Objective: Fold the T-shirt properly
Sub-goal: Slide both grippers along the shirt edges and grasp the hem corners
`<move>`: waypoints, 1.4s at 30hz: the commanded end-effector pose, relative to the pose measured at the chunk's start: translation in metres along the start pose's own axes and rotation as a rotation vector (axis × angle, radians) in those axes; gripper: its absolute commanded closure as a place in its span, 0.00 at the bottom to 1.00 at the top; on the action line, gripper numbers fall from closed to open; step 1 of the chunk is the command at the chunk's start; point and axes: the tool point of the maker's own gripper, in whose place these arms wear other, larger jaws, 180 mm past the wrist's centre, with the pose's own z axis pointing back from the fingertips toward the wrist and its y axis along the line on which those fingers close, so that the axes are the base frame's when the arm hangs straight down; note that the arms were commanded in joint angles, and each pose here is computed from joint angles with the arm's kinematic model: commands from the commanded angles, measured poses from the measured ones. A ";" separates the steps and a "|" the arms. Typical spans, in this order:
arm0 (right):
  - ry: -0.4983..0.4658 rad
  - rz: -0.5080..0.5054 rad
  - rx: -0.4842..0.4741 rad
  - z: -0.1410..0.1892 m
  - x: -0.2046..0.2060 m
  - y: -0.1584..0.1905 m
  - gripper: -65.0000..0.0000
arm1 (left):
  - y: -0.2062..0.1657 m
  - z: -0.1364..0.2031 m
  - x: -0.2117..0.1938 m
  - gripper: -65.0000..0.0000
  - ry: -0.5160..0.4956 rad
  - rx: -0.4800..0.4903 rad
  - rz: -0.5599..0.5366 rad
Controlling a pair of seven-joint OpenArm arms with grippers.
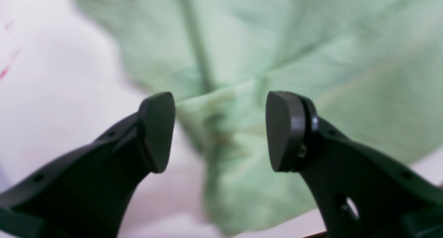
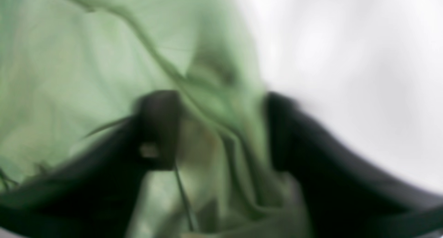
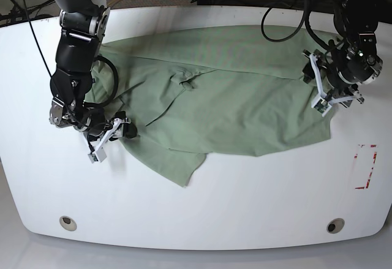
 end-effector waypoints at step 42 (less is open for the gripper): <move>-0.034 0.011 0.029 -0.005 0.016 0.015 1.00 | 0.031 -0.106 0.015 0.21 -0.023 -0.273 0.613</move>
